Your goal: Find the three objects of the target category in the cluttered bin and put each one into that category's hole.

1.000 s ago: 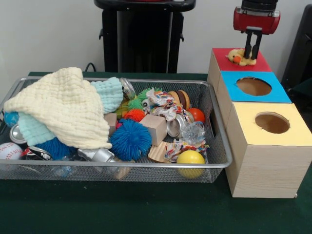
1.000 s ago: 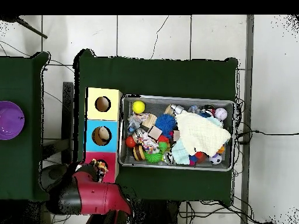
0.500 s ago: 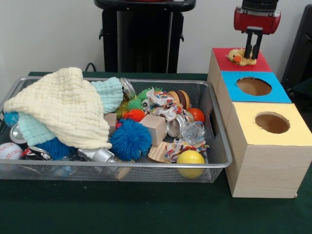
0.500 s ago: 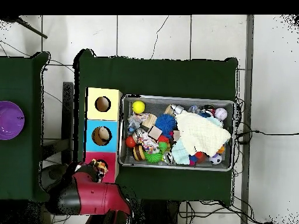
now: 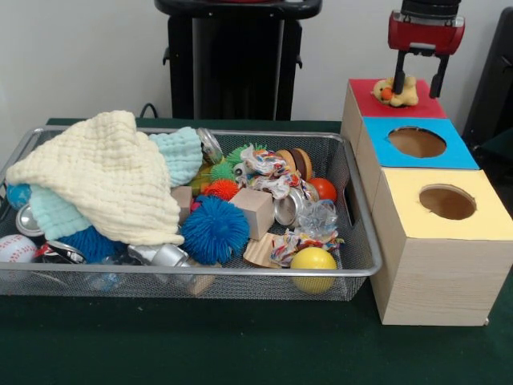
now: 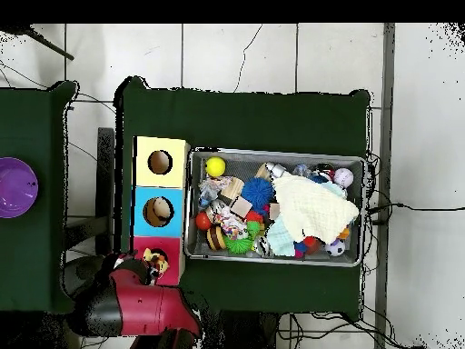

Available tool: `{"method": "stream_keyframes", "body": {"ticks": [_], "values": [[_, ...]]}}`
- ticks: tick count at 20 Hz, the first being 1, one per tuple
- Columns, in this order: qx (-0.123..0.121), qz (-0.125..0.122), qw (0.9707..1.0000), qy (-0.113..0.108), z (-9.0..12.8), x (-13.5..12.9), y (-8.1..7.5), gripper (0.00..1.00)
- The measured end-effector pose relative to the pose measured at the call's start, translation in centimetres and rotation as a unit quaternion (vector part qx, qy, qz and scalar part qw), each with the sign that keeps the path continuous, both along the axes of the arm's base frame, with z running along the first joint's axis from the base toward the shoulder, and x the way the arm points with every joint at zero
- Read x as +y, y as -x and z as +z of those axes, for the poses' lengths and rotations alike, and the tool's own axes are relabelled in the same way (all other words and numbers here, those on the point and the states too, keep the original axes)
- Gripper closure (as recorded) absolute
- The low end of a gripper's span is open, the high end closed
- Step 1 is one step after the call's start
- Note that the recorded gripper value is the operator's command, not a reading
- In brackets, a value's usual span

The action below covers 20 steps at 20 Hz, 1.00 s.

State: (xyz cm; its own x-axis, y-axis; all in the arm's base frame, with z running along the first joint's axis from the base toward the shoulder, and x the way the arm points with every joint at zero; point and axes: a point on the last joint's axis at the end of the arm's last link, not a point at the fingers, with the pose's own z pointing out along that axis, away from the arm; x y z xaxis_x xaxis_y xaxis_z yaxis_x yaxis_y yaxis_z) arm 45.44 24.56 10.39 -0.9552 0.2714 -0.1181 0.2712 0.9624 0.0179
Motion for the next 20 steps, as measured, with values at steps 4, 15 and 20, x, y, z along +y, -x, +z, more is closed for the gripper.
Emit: {"method": "stream_keyframes", "body": {"ticks": [4,15,20], "values": [[0.0,0.001,1.0,0.0,0.0,0.07,0.04,0.0],[-0.001,0.002,1.0,0.0,0.04,0.18,0.02,0.0],[0.006,0.005,1.0,0.002,0.37,0.45,-0.17,0.0]]}}
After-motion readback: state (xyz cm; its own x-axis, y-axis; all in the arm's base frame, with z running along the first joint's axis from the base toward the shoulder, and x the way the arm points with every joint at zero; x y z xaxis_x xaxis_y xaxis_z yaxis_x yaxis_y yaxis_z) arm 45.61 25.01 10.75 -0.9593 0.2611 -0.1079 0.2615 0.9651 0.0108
